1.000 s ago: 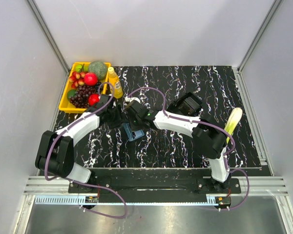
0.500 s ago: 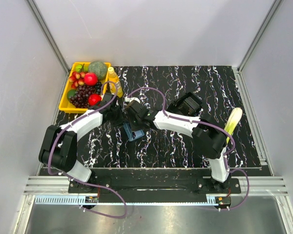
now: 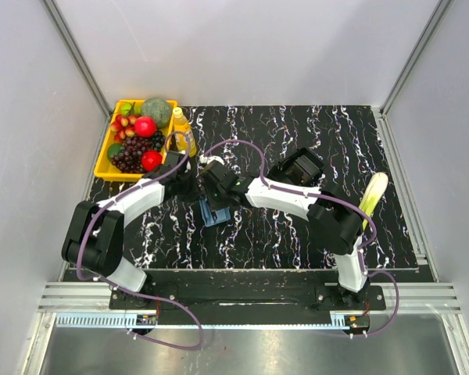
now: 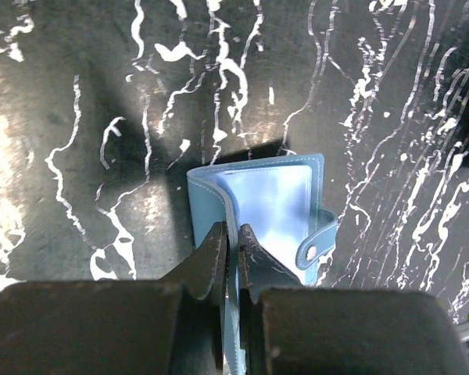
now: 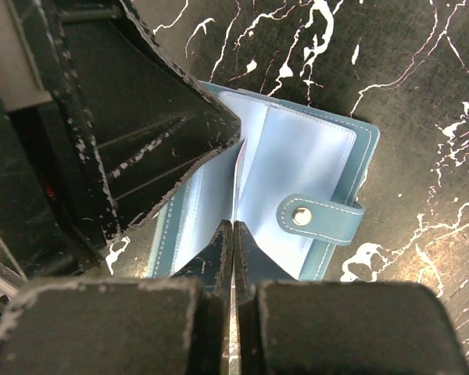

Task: Put the credit cards into the card holder
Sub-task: Insert the credit card into the card holder.

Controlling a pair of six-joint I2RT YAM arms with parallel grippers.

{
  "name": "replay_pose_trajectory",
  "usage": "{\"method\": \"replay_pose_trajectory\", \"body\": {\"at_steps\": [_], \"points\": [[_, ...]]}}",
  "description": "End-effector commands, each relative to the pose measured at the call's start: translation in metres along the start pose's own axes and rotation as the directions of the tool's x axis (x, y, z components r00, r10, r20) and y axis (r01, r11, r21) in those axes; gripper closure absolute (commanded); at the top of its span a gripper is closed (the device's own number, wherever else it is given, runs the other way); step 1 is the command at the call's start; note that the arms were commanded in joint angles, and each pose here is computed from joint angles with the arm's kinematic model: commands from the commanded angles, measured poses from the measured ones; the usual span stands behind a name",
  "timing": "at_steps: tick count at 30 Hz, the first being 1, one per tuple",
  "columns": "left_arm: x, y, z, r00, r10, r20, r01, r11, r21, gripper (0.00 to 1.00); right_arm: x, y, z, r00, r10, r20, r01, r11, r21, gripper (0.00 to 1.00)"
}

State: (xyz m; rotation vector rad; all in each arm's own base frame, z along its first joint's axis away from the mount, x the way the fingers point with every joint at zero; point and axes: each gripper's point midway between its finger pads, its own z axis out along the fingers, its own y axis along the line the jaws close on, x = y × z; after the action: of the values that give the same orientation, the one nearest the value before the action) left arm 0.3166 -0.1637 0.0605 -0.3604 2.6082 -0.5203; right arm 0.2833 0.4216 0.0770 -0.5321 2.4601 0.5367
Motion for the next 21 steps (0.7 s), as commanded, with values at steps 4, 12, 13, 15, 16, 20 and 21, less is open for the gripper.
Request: {"method": "replay_pose_trajectory", "body": {"at_steps": [4,12,13,15,16,20,21], "points": [[0.006,-0.055,0.002,0.999,0.040,0.027,-0.047,0.931,0.363,1.00,-0.046,0.002,-0.045,0.988,0.070,0.140,-0.060,0.996,-0.071,1.00],[-0.004,-0.101,-0.002,0.999,0.027,0.026,-0.037,0.833,0.552,1.00,-0.052,-0.042,-0.070,0.965,0.198,0.171,-0.189,0.980,-0.068,1.00],[-0.004,-0.104,0.001,1.000,0.023,0.016,-0.028,0.833,0.552,1.00,-0.050,-0.047,-0.070,0.962,0.215,0.170,-0.208,0.976,-0.055,1.00],[-0.001,-0.104,0.008,1.000,0.021,-0.009,-0.013,0.836,0.549,1.00,-0.047,-0.056,-0.069,0.958,0.232,0.167,-0.227,0.973,-0.044,1.00],[0.001,-0.103,0.012,1.000,0.019,-0.016,-0.007,0.838,0.546,1.00,-0.045,-0.060,-0.068,0.957,0.241,0.161,-0.238,0.971,-0.037,1.00],[0.011,-0.096,0.026,0.999,-0.008,-0.034,0.026,0.836,0.549,1.00,-0.033,-0.068,-0.058,0.943,0.298,0.148,-0.291,0.954,-0.064,1.00],[0.012,-0.094,0.028,0.999,-0.012,-0.032,0.028,0.838,0.544,1.00,-0.031,-0.071,-0.056,0.938,0.313,0.149,-0.307,0.950,-0.064,1.00]]}}
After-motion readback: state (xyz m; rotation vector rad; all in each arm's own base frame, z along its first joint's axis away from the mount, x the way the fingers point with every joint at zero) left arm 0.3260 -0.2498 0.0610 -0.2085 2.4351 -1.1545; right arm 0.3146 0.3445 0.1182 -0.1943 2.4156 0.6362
